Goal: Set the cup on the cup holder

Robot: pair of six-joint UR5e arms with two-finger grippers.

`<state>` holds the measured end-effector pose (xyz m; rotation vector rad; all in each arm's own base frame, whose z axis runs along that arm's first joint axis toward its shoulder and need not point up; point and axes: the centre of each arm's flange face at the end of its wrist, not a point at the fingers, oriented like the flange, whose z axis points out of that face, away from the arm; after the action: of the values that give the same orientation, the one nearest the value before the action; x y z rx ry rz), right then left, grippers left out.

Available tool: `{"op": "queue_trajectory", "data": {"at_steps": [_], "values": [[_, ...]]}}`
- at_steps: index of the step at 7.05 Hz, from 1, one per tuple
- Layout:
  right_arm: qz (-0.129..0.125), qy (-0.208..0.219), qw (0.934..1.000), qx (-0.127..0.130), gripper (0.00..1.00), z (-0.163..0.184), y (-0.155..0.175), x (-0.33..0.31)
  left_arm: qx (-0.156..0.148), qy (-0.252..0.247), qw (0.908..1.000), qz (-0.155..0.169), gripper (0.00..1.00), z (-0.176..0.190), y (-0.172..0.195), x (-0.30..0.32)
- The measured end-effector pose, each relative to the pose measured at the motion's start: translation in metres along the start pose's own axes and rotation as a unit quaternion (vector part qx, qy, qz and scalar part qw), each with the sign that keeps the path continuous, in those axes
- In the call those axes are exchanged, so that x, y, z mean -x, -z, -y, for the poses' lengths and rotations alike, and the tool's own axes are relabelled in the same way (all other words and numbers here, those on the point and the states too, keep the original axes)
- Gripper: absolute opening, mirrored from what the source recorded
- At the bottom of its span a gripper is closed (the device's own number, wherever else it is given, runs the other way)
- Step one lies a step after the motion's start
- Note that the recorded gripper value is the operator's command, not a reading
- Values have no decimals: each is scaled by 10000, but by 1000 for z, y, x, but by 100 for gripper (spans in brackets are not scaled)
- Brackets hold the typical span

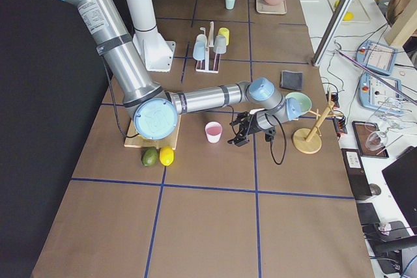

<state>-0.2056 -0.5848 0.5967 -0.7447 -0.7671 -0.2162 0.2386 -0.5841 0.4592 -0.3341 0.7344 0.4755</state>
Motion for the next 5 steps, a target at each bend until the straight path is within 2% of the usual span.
{"op": "queue_trajectory", "data": {"at_steps": [3,5], "values": [[50,79,9998,174,99,7,-24,17,454,-83,9989,50,100,12,-45,-6],[5,120,9993,354,99,12,-49,29,625,-690,9952,296,100,16,-55,11]]}}
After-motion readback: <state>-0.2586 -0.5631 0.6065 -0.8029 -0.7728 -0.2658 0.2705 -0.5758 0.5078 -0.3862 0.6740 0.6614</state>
